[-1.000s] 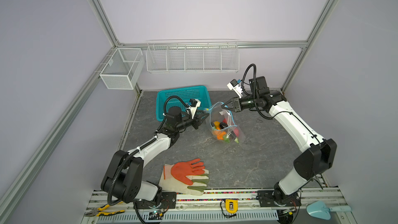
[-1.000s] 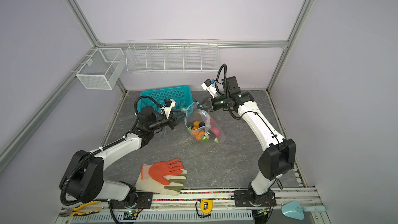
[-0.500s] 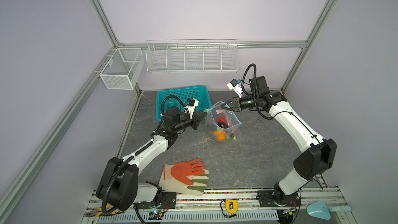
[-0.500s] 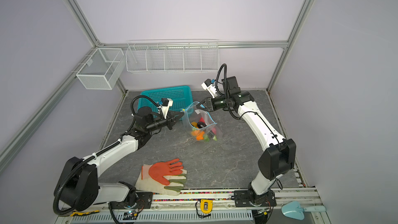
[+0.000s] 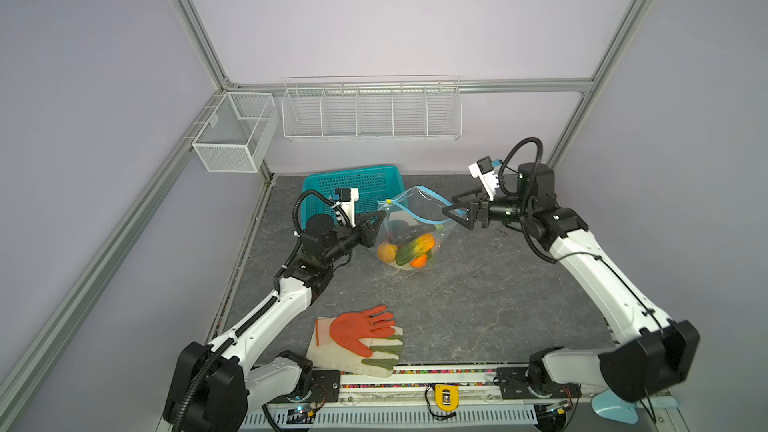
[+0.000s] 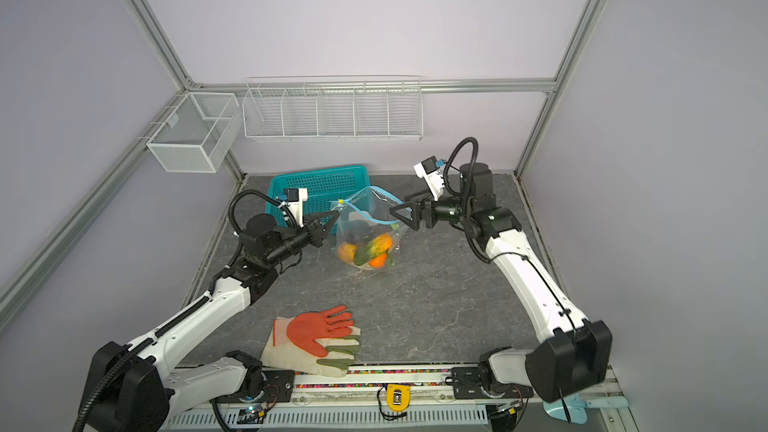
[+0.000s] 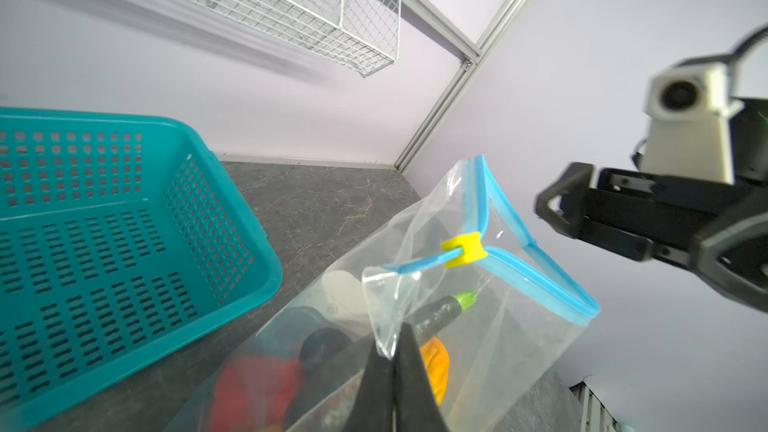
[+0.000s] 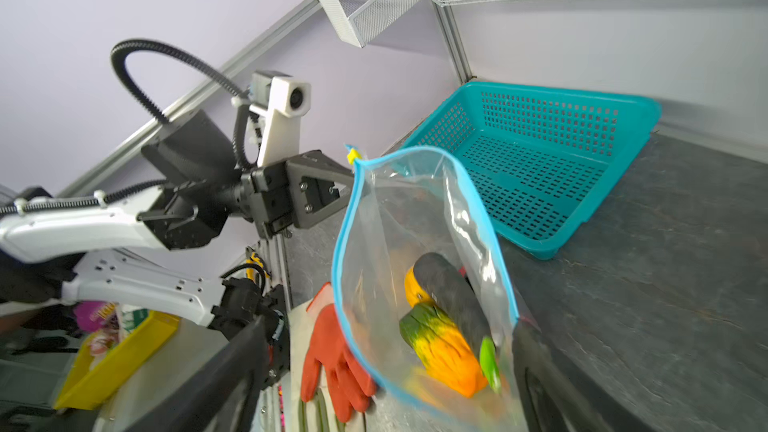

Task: Place the food in the zip-top bag and seal the zipper
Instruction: 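Lift the bag by its zipper with both grippers, holding opposite ends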

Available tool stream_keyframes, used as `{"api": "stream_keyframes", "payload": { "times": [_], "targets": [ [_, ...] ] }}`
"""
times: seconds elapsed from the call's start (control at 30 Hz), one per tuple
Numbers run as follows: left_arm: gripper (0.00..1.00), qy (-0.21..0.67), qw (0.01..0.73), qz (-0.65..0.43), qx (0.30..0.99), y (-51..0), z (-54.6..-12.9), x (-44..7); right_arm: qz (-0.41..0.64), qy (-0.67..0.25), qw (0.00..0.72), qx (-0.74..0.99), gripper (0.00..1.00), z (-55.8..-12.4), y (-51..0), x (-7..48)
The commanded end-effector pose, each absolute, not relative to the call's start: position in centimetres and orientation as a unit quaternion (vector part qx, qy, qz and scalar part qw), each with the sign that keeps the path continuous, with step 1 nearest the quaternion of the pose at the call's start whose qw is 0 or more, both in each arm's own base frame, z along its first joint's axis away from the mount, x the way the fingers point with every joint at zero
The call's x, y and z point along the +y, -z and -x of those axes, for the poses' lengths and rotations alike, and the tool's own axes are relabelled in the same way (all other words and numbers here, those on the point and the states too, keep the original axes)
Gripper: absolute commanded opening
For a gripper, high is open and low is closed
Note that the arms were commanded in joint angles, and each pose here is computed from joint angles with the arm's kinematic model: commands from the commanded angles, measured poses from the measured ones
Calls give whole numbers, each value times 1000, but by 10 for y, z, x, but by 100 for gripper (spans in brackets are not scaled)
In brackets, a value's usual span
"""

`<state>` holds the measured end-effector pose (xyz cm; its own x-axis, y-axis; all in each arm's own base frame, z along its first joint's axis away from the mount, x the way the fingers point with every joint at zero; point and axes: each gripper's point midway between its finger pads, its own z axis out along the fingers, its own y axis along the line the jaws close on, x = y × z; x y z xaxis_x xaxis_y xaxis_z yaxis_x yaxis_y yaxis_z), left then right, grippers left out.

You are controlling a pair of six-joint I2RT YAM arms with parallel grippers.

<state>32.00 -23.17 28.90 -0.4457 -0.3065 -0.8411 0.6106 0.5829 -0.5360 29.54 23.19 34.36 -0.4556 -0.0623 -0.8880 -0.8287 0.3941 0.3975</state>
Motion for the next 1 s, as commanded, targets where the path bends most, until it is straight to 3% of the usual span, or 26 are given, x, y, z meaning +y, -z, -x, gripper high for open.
{"api": "stream_keyframes", "payload": {
  "times": [0.0, 0.17, 0.37, 0.4, 0.5, 0.53, 0.7, 0.97],
  "targets": [
    [0, 438, 522, -77, 728, -288, -319, -222, 356, -397, 524, 665, 92, -289, -348, 221],
    [0, 433, 520, -88, 731, -283, -315, -222, 377, -407, 544, 630, 84, -282, -333, 216],
    [0, 434, 514, -93, 734, -281, -313, -223, 409, -403, 542, 614, 83, -295, -300, 221],
    [0, 433, 513, -94, 735, -281, -313, -223, 416, -403, 539, 612, 80, -298, -297, 223],
    [0, 431, 513, -93, 736, -281, -313, -222, 428, -429, 511, 609, 53, -303, -288, 230],
    [0, 433, 514, -92, 735, -283, -312, -222, 433, -433, 512, 603, 49, -306, -295, 232],
    [0, 435, 511, -96, 735, -285, -311, -223, 426, -419, 520, 610, 50, -317, -291, 222],
    [0, 438, 506, -96, 737, -282, -309, -224, 407, -390, 547, 618, 68, -327, -295, 194]
  ]
}}
